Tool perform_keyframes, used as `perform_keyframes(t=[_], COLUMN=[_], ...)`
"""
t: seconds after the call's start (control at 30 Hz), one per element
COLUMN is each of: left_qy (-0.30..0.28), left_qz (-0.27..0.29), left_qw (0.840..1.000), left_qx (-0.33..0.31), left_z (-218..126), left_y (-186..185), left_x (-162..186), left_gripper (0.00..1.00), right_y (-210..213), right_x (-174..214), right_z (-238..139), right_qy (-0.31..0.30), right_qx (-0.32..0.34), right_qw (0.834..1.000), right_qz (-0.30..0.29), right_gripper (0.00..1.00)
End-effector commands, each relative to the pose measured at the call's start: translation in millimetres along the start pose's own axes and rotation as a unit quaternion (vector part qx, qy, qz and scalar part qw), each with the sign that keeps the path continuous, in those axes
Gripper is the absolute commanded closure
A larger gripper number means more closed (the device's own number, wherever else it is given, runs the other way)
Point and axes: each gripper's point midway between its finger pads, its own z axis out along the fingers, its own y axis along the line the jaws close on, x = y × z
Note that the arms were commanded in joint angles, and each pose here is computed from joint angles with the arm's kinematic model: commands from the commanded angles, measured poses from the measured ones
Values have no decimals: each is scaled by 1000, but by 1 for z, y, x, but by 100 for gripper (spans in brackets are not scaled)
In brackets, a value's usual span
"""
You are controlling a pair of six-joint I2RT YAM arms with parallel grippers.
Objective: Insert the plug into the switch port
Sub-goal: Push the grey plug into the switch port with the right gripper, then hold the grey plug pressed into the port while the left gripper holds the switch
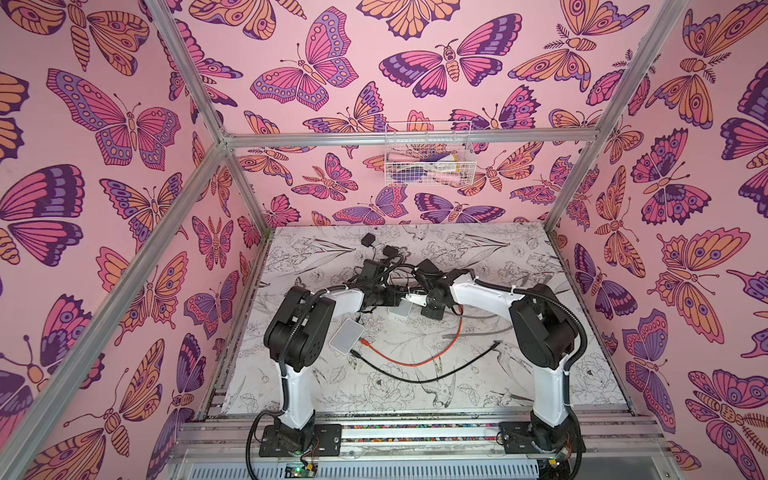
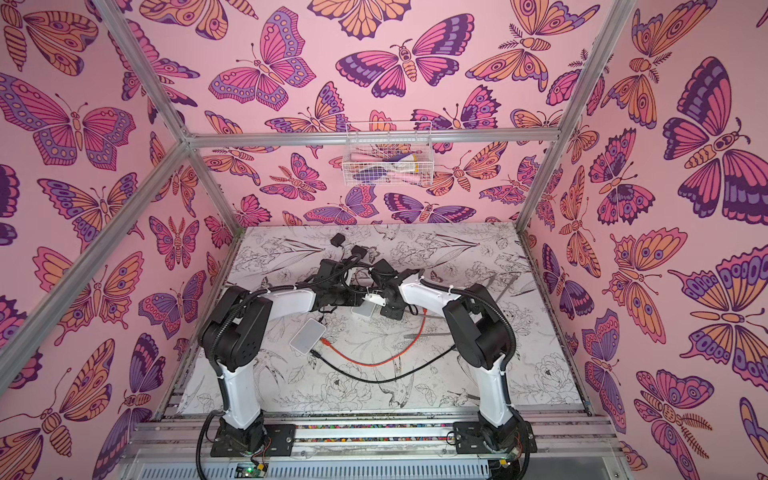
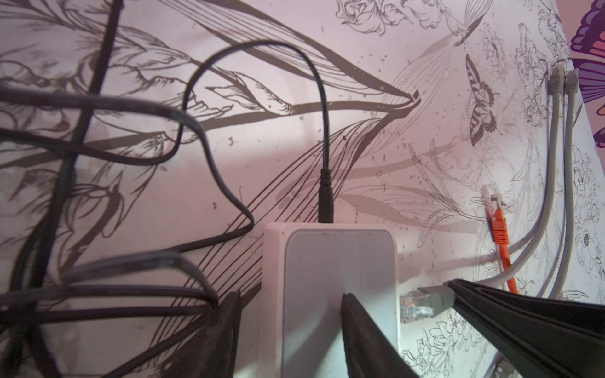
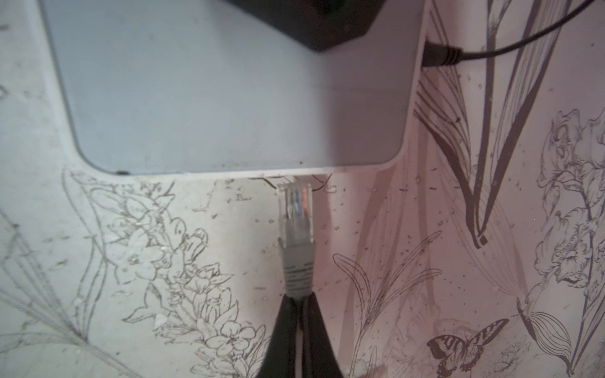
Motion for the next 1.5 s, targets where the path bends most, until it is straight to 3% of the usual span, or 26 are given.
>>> perform_keyframes(t=[0.0,1.47], left_qy=[14,-1], left_qz=[-5,-16], left_qw=[1000,999], left_qx=[2,35], left_z=[6,1], left_y=[6,3], left_x=[7,2], left_gripper=[48,49], right_y=[-1,-2], right_x=[-12,-3], right_z=[3,4], right_qy=[-11,-3], right_qx=[-2,18], right_qw=[1000,1000], right_qz=[3,17], right_gripper=[100,100])
